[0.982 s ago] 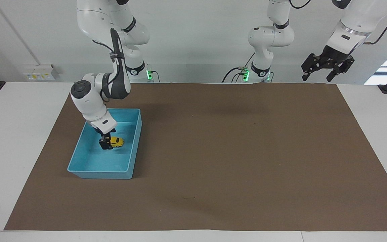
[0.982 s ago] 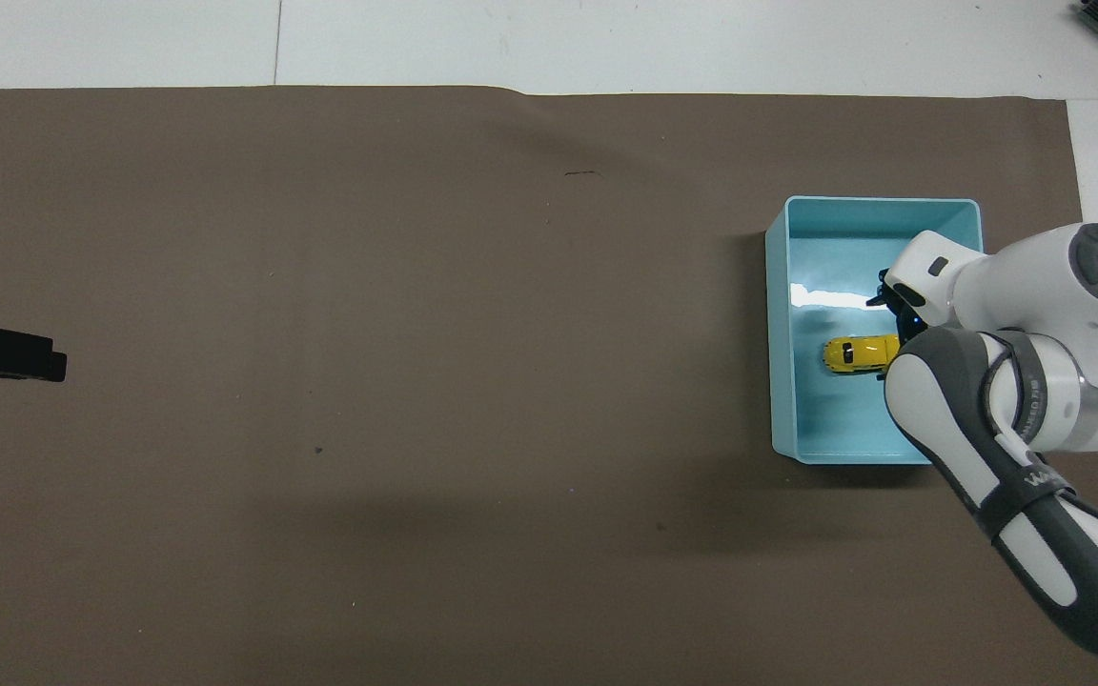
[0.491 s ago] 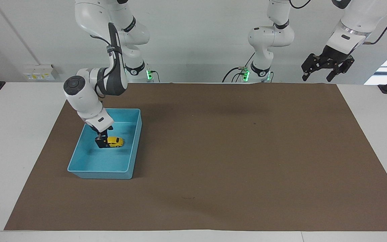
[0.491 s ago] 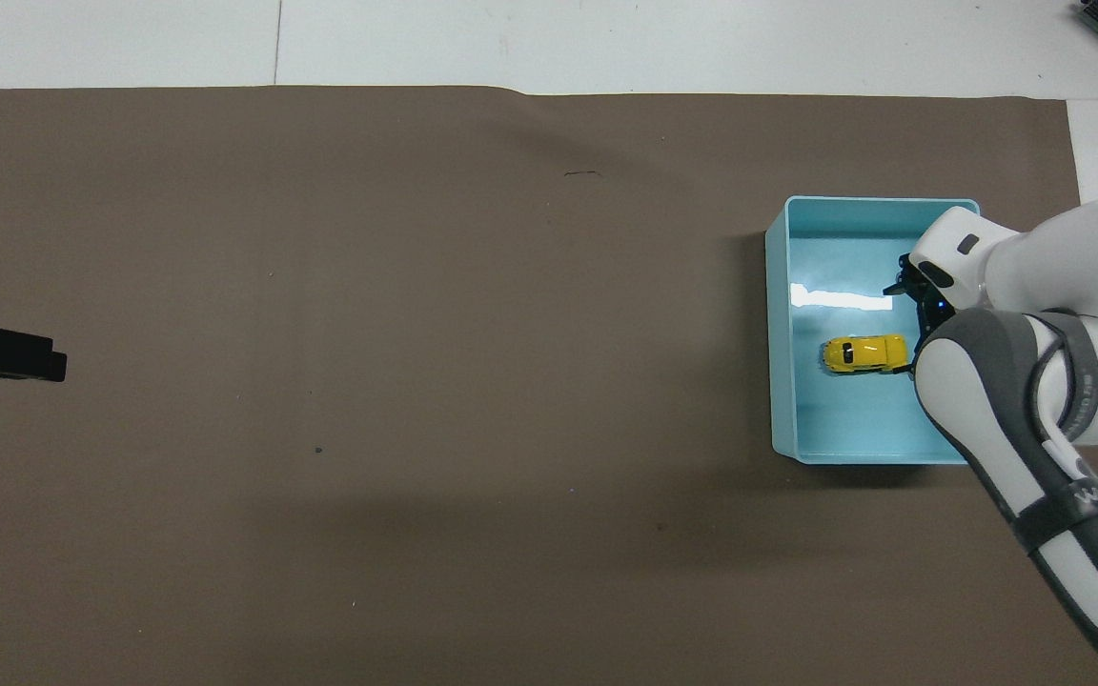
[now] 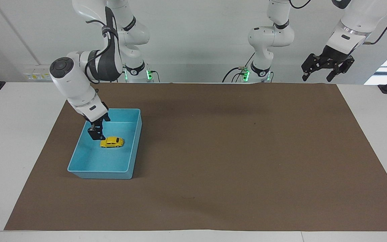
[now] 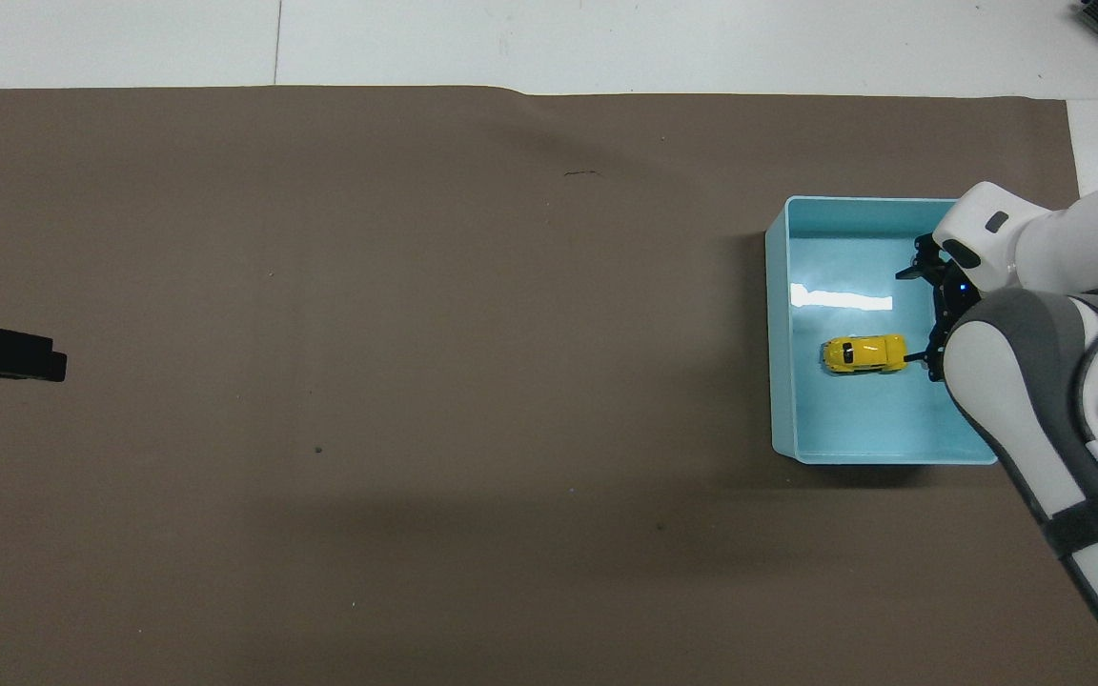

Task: Wind up and store yellow beetle car
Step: 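Open the right gripper and raise it off the yellow car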

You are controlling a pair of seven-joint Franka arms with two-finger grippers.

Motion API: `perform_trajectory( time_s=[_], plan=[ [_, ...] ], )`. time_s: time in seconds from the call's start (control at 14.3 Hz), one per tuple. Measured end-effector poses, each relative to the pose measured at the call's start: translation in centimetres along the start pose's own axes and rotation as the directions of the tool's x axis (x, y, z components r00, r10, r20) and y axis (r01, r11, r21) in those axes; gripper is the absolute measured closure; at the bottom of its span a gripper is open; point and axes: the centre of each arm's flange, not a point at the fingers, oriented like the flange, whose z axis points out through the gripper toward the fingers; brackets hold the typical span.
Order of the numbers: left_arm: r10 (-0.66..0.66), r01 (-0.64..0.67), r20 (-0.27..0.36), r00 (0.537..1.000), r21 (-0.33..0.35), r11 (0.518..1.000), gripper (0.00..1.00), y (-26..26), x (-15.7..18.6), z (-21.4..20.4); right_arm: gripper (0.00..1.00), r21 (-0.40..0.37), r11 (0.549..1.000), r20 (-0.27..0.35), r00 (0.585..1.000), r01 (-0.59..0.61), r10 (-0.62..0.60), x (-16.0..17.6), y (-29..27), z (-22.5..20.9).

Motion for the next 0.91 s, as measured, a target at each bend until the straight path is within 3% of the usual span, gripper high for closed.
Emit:
perform_trajectory(
  time_s=[0.91],
  plan=[
    [0.0, 0.0, 0.0, 1.0, 0.0, 1.0, 0.0, 0.0, 0.0, 0.0, 0.0, -0.033, 0.991, -0.011, 0.991, -0.131, 0.131, 3.2, -1.3, -8.6]
  ],
)
